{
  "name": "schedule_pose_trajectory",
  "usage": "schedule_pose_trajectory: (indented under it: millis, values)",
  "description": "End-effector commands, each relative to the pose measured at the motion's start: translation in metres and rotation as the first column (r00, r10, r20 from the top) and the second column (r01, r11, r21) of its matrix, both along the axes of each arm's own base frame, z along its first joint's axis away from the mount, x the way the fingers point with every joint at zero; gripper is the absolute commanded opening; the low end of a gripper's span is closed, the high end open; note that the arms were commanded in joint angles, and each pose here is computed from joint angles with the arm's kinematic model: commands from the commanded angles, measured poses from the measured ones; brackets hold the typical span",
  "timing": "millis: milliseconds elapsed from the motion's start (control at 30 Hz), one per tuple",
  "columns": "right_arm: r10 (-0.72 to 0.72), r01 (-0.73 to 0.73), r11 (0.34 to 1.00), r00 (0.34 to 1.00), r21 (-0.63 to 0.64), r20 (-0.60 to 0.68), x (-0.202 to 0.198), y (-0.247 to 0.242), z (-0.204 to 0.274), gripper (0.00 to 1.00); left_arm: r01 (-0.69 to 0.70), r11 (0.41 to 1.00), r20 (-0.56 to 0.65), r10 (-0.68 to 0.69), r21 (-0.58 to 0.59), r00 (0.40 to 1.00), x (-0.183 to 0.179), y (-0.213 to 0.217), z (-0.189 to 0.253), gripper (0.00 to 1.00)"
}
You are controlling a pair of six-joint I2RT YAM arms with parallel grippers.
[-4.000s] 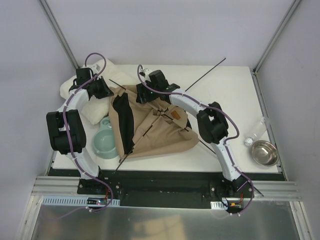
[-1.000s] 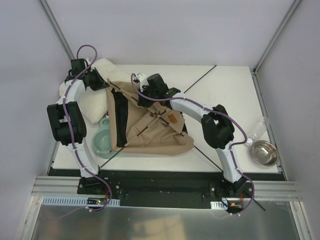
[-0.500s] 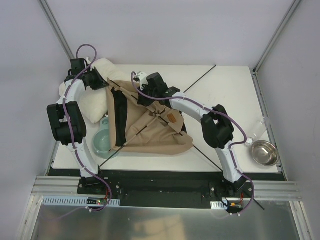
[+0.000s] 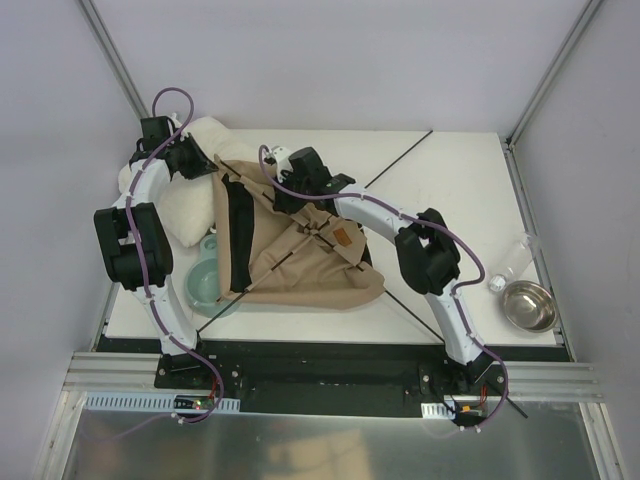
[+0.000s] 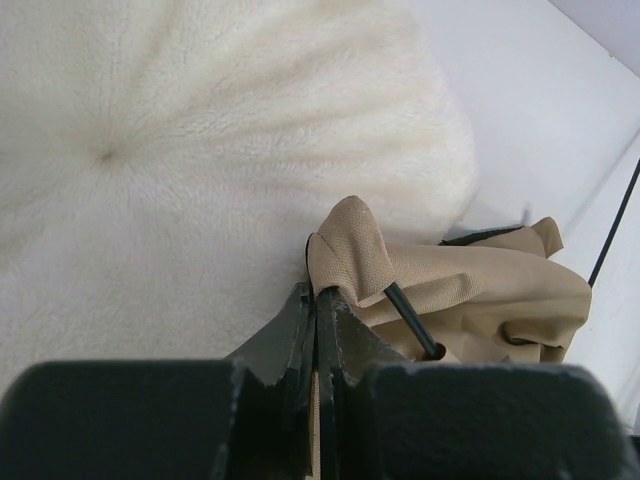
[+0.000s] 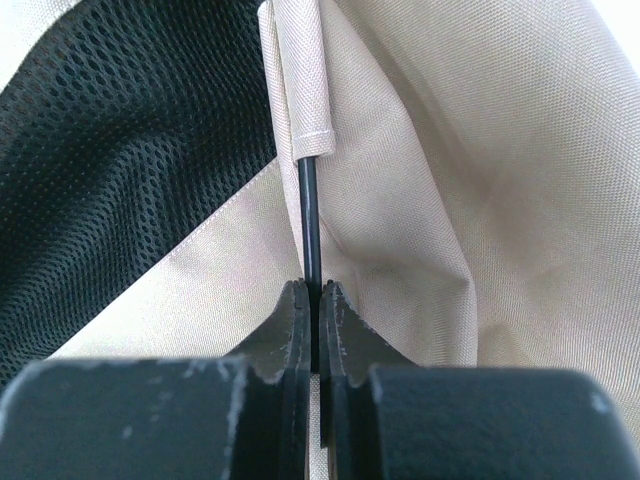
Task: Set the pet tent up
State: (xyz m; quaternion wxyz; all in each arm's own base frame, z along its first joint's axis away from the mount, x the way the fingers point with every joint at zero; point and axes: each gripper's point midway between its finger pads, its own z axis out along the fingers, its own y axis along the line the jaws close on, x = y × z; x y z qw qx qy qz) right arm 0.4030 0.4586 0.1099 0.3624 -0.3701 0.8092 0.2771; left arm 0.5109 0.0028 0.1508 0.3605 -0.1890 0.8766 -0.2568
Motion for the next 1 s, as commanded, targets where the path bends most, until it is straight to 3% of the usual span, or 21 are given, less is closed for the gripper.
schedule_pose_trajectory:
  millis: [0,533,967]
  values:
    - [0.006,-0.006,1.0,1.0,0.024,0.002,-0.003,0.013,0.013,0.0,-0.003,0.999,0.118,-0.001,0.038,0.993,0.013,0.01,0.026,0.0]
    - [-0.083,0.084,0.996,0.995,-0.023,0.059,0.007,0.023,0.007,0.0,0.014,0.998,0.113,-0.021,0.064,0.993,0.006,0.009,0.02,0.0]
    - [0.007,-0.006,1.0,0.996,-0.009,0.085,-0.018,0.024,0.018,0.0,-0.116,0.985,0.061,0.109,0.127,0.992,0.013,0.033,0.011,0.0]
